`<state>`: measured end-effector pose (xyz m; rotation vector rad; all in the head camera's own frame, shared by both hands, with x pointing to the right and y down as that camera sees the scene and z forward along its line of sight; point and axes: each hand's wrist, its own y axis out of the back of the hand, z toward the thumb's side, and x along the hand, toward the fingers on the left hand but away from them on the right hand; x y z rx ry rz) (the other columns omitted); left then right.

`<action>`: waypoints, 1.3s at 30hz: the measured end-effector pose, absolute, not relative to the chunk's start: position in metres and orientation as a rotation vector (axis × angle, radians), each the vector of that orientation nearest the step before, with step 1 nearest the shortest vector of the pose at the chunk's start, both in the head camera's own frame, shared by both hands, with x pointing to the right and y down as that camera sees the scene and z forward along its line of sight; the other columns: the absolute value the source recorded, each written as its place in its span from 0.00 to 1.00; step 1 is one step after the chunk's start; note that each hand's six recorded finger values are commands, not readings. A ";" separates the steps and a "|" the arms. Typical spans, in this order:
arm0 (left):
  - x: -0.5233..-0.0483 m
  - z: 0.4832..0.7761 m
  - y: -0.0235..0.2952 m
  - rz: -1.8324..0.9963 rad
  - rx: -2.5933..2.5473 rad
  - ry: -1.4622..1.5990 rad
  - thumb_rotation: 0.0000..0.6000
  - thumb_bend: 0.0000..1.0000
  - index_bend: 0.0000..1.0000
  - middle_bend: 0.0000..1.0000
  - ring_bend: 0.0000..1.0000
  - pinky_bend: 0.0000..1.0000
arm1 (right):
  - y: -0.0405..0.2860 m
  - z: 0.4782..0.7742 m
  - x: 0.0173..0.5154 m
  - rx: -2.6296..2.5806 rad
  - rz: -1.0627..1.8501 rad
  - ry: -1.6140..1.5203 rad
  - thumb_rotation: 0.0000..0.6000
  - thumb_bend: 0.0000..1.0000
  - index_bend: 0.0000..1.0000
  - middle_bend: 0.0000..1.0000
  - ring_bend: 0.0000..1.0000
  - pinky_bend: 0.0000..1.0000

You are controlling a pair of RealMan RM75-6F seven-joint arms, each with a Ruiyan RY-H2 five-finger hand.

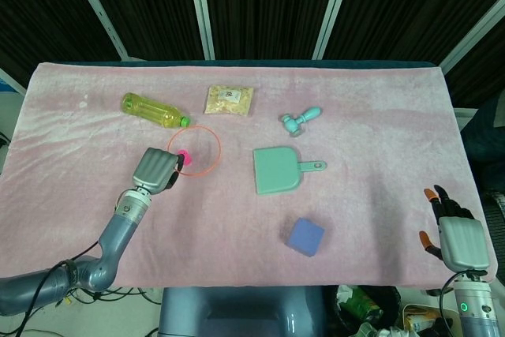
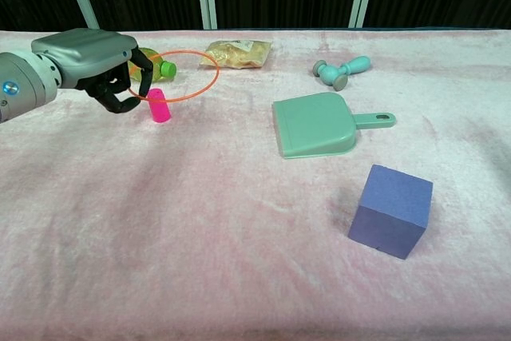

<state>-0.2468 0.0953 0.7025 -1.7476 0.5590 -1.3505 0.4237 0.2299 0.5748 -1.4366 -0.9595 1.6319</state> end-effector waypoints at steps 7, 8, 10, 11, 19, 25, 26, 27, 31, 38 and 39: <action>-0.256 0.721 0.100 -1.393 -1.763 0.534 1.00 0.46 0.63 0.96 0.95 0.94 | 0.230 0.575 0.424 -1.436 1.635 -0.959 1.00 0.24 0.14 0.08 0.23 0.34; -0.257 0.723 0.101 -1.397 -1.765 0.530 1.00 0.46 0.63 0.96 0.95 0.94 | 0.230 0.575 0.424 -1.436 1.635 -0.960 1.00 0.24 0.14 0.08 0.23 0.34; -0.259 0.727 0.102 -1.408 -1.770 0.526 1.00 0.46 0.61 0.96 0.95 0.94 | 0.230 0.575 0.424 -1.436 1.635 -0.959 1.00 0.24 0.14 0.08 0.23 0.34; -0.260 0.729 0.102 -1.411 -1.772 0.525 1.00 0.45 0.60 0.96 0.95 0.94 | 0.230 0.575 0.424 -1.437 1.635 -0.959 1.00 0.24 0.14 0.08 0.23 0.34; -0.258 0.742 0.110 -1.421 -1.799 0.486 1.00 0.32 0.40 0.95 0.94 0.94 | 0.230 0.576 0.425 -1.436 1.648 -0.958 1.00 0.24 0.14 0.08 0.23 0.34; -0.257 0.743 0.113 -1.416 -1.798 0.455 1.00 0.25 0.28 0.95 0.94 0.94 | 0.230 0.576 0.426 -1.435 1.651 -0.958 1.00 0.24 0.14 0.08 0.23 0.34; -0.257 0.742 0.113 -1.415 -1.798 0.456 1.00 0.25 0.28 0.95 0.94 0.94 | 0.230 0.576 0.425 -1.436 1.651 -0.958 1.00 0.24 0.14 0.08 0.23 0.34; -0.256 0.741 0.113 -1.413 -1.799 0.455 1.00 0.25 0.28 0.95 0.94 0.94 | 0.230 0.576 0.425 -1.436 1.651 -0.958 1.00 0.24 0.14 0.08 0.23 0.34; -0.253 0.736 0.116 -1.397 -1.817 0.455 1.00 0.25 0.31 0.95 0.94 0.94 | 0.230 0.575 0.425 -1.434 1.649 -0.959 1.00 0.24 0.14 0.08 0.23 0.34; -0.246 0.714 0.124 -1.339 -1.858 0.460 1.00 0.25 0.30 0.85 0.84 0.89 | 0.230 0.576 0.426 -1.433 1.652 -0.958 1.00 0.24 0.14 0.08 0.23 0.34; -0.246 0.709 0.126 -1.329 -1.862 0.462 1.00 0.25 0.30 0.79 0.78 0.85 | 0.230 0.576 0.426 -1.432 1.652 -0.957 1.00 0.24 0.14 0.08 0.23 0.34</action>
